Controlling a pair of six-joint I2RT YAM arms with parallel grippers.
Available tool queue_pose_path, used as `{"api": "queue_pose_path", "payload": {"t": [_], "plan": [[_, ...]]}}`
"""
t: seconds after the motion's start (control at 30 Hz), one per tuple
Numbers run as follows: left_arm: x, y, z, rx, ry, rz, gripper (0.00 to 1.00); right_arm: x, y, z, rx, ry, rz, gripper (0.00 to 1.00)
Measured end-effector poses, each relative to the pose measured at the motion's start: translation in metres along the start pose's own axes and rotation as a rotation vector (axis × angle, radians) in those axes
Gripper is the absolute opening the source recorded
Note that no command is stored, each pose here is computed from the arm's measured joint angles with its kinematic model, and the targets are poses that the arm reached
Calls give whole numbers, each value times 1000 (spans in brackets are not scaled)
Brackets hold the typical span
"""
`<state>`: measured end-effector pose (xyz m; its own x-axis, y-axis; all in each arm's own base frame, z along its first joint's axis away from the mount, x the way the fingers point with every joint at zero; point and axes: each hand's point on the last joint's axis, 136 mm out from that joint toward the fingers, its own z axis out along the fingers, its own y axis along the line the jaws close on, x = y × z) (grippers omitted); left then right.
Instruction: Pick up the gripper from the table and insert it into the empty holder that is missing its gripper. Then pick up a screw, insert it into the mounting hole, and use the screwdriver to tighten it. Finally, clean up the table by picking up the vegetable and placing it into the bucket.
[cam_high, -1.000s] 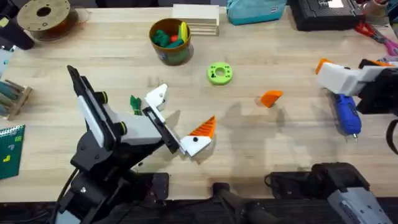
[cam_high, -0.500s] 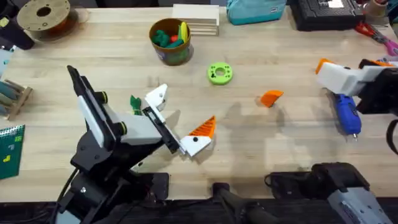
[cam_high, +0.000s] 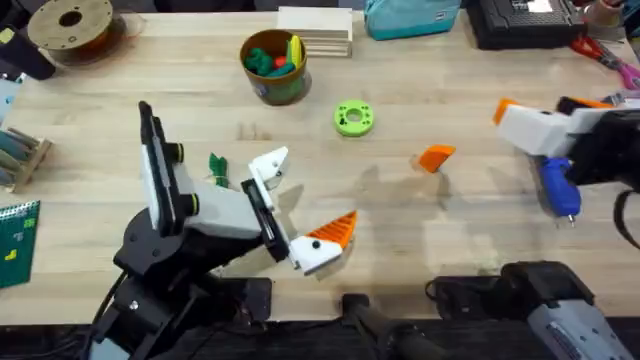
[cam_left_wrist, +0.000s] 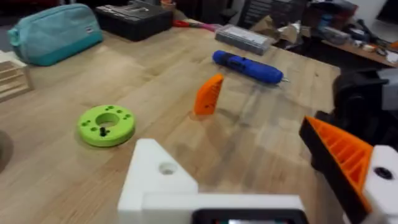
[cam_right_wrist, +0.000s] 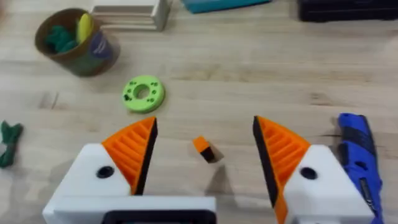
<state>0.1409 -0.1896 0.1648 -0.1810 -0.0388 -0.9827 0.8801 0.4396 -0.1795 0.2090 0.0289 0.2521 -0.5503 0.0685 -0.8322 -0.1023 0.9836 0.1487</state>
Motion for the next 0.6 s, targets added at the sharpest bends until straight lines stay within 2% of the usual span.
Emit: {"api": "queue_pose_path", "payload": {"t": [0.17, 0.33, 0.47, 0.6], "plan": [[2, -11, 0, 63, 10, -4, 987, 17, 11, 27, -82, 182, -55, 897], [3, -17, -1, 101, 17, -5, 987, 34, 31, 46, -170, 405, -206, 899], [3, -20, -1, 116, 19, -8, 987, 50, 29, 58, -152, 548, -293, 899], [4, -20, -1, 119, 21, -9, 987, 65, 19, 77, -120, 652, -323, 897]]}}
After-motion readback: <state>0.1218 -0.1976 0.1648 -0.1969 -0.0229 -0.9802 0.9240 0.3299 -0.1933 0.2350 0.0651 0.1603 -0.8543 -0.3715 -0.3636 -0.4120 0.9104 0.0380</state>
